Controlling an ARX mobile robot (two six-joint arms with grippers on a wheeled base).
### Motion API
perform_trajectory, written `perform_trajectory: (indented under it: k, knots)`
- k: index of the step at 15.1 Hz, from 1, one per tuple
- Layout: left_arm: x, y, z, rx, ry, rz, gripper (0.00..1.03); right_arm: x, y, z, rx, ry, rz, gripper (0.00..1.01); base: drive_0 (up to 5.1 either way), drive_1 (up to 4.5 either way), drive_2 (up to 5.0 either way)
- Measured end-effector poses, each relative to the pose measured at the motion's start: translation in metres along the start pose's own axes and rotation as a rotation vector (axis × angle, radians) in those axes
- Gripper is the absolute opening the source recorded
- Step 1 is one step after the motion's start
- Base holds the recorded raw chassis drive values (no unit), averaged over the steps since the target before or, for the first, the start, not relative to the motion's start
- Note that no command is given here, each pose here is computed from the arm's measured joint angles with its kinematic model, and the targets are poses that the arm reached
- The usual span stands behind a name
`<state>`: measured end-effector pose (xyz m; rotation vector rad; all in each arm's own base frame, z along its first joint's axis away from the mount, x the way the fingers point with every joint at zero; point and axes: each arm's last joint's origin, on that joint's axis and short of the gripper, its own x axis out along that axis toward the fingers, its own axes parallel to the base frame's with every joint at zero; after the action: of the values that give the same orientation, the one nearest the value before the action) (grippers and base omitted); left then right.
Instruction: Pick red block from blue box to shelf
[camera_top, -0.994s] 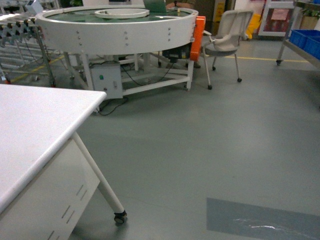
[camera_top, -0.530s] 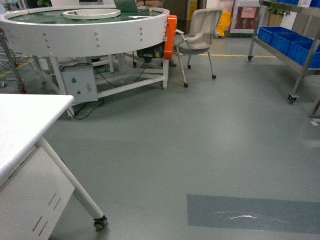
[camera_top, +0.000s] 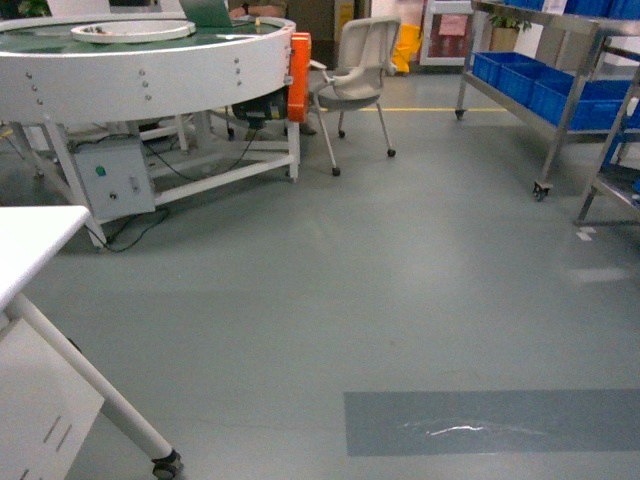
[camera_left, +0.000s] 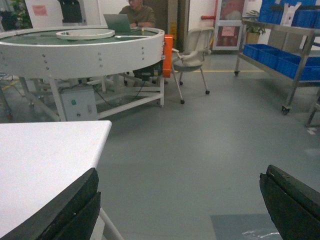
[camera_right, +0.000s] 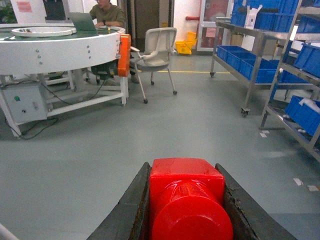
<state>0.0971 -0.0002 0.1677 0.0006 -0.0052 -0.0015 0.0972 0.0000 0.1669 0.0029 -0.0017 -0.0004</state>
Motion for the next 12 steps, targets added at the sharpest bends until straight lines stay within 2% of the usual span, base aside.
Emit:
perform_trajectory:
  k: [12]
  knots:
    - [0.0000,0.0000,-0.0001,0.000,0.002,0.001,0.98,0.0000,0.0000,0.0001,0.000,-0.002,0.000,0.28,-0.1,3.86,-4.0]
